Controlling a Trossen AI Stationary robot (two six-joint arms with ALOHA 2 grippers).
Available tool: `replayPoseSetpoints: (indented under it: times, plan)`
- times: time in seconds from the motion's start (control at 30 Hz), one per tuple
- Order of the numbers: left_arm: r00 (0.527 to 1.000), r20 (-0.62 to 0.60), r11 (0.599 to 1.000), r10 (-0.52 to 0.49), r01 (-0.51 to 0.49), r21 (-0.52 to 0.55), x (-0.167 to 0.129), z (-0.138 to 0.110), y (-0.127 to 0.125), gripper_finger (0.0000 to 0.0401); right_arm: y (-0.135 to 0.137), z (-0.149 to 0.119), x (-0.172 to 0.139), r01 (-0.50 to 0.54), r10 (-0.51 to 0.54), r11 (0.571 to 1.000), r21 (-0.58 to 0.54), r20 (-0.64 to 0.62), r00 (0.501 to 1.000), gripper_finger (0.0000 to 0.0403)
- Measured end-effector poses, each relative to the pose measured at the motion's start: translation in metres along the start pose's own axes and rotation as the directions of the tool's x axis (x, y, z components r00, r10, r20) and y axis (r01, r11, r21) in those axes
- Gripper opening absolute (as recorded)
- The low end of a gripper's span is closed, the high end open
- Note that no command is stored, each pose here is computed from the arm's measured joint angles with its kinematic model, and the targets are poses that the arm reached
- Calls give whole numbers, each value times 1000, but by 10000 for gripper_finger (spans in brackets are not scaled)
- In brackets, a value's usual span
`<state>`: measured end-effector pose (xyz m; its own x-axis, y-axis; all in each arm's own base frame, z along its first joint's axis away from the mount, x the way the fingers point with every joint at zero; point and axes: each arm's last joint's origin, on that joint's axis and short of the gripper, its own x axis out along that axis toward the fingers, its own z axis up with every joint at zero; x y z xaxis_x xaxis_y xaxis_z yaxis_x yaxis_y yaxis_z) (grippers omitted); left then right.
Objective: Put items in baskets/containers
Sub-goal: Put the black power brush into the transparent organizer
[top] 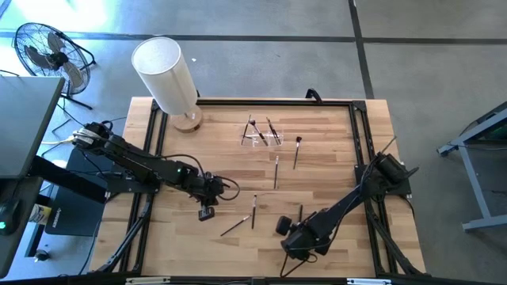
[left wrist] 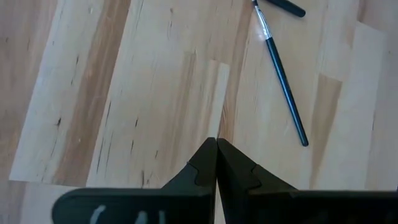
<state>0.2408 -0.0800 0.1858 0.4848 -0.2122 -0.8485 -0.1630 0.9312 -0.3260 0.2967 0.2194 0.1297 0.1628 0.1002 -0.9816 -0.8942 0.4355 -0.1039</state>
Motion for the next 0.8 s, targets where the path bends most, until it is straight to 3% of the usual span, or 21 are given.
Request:
replayPoseSetpoints:
  times: [0.1,0.17,0.27,0.33,0.43,0.53,0.6,0.8]
  plan:
    - [1000,-2,1000,0,0,1,0,0,0,0,1,0,2,-4,5,994,109,-9,1000,18]
    - [1000,-10,1000,-12,12,4,0,0,0,0,0,-1,0,-2,4,977,211,-9,1000,12]
    - [1000,-16,1000,-20,20,8,0,-1,0,0,0,-5,-11,41,-30,928,371,-36,999,11]
    - [1000,-15,1000,-21,21,17,0,0,0,0,0,-12,-22,103,-69,868,486,-88,994,6]
    - [1000,-12,999,-17,17,31,0,0,0,0,-6,-21,-51,216,-181,681,700,-125,975,6]
    - [1000,2,999,-10,10,34,0,1,0,0,-6,-31,-76,259,-277,445,857,-143,950,4]
    - [1000,29,999,-13,12,35,0,3,-1,0,-3,-40,-91,232,-343,285,930,-127,931,4]
    - [988,139,997,-63,55,59,-1,13,-7,0,14,-86,-106,24,-531,-10,1000,-26,847,3]
